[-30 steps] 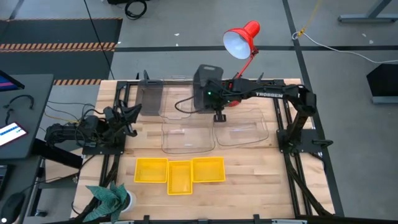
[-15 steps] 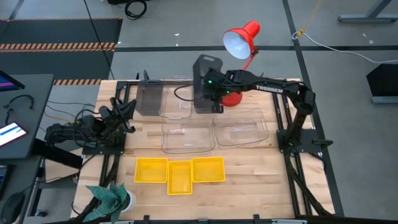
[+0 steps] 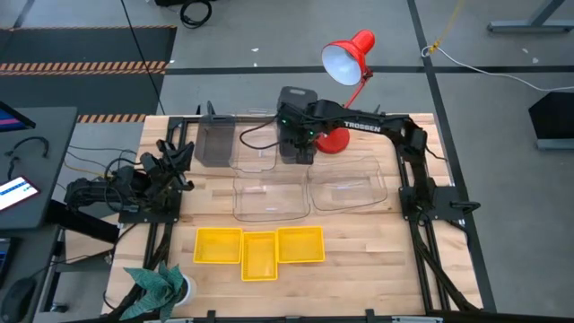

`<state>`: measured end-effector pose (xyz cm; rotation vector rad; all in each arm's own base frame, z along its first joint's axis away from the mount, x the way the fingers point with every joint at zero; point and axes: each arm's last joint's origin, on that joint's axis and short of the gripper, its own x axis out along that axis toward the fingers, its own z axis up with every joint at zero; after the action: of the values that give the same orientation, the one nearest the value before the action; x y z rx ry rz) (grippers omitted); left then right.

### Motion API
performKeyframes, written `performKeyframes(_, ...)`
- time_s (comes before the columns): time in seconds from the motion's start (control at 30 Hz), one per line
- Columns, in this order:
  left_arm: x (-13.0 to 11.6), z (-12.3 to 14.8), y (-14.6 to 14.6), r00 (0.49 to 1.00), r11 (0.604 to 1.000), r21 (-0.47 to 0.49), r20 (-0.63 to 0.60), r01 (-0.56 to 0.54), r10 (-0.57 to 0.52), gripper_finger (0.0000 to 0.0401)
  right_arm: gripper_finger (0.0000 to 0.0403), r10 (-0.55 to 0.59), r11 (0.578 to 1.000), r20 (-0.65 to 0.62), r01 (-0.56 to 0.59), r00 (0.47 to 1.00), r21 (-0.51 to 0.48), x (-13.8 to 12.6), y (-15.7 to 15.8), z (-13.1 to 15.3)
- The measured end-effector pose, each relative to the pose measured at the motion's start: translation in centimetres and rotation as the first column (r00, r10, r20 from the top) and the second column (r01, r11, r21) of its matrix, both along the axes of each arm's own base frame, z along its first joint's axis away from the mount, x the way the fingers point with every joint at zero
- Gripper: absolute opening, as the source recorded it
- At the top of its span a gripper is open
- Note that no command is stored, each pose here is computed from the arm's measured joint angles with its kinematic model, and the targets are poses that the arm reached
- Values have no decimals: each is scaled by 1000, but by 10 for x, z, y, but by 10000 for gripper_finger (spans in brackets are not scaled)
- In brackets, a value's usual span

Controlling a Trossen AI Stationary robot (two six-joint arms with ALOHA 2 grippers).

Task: Stack baskets by color
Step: Stack the bottom black bin on the top right black bin

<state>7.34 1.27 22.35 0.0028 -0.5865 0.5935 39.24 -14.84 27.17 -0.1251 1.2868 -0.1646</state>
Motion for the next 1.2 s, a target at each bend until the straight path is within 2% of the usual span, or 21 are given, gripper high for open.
performKeyframes(0.3, 1, -1, 0, 1000, 1000, -7, -3, 6, -6, 14, 2, -93, 995, -44, 95, 995, 39, 3, 2, -15)
performKeyframes(0.6, 1, -1, 0, 1000, 1000, -7, -11, 7, -7, 19, 2, -97, 993, -73, 102, 993, 65, 2, 7, -22)
performKeyframes(0.8, 1, -1, 0, 1000, 1000, -7, -10, 7, -7, 13, 3, -105, 990, -134, 116, 985, 78, -3, 12, -35)
performKeyframes(0.97, 1, -1, 0, 1000, 1000, -7, -11, 7, -7, 11, 29, -102, 990, -137, 114, 985, 84, -3, 13, -39)
performKeyframes(1.07, 1, -1, 0, 1000, 1000, -7, -11, 7, -7, 15, 38, -54, 993, -138, 67, 989, 93, -3, 14, -39)
performKeyframes(1.2, 1, -1, 0, 1000, 1000, -7, -11, 7, -7, 20, 40, 85, 994, -161, -72, 983, 84, -2, 19, -39)
